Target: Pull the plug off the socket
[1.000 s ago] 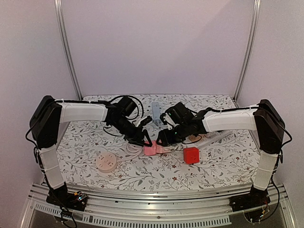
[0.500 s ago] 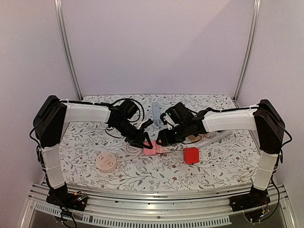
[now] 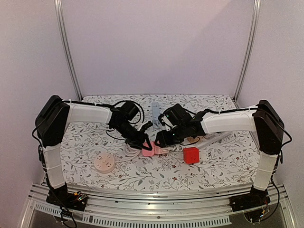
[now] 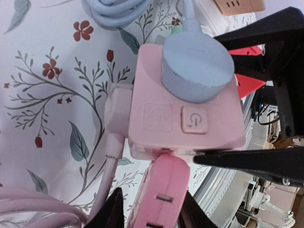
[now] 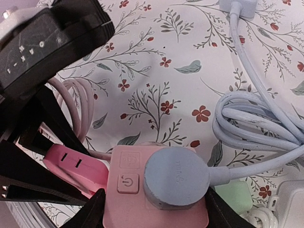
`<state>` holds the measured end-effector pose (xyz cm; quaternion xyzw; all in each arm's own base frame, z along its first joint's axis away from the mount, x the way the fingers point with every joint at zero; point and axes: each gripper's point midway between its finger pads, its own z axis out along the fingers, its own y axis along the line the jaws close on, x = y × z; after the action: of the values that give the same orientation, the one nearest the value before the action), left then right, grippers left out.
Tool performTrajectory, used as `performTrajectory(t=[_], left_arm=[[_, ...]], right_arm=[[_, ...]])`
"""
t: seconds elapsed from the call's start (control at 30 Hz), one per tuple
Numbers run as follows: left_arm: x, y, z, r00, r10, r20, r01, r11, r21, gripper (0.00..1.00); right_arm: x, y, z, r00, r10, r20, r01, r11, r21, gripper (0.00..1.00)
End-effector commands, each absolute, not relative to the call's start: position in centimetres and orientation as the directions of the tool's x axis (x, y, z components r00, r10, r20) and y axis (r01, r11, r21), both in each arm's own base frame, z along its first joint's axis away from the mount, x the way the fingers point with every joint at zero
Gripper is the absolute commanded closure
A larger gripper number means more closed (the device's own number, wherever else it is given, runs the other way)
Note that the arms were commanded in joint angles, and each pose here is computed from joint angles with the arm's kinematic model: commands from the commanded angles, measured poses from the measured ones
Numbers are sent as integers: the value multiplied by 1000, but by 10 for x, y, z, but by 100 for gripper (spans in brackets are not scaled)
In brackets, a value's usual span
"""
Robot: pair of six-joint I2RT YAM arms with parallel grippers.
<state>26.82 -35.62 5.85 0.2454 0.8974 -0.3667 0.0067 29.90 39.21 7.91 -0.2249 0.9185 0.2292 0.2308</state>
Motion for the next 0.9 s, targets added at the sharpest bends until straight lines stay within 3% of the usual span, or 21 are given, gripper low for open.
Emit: performTrajectory(t=[0.0, 0.37, 0.87], left_arm=[[262, -362, 55, -874, 450, -184, 447, 596, -668, 63], [263, -360, 50, -877, 447, -176, 442, 608, -659, 68], [264, -356, 43, -882, 445, -156, 433, 631, -644, 89]], right_arm=[[301, 422, 103, -766, -267, -585, -544, 754, 369, 61], [298, 431, 102, -762, -271, -588, -549, 751, 366, 62], [294, 426, 94, -742, -310, -594, -570, 758, 317, 63]])
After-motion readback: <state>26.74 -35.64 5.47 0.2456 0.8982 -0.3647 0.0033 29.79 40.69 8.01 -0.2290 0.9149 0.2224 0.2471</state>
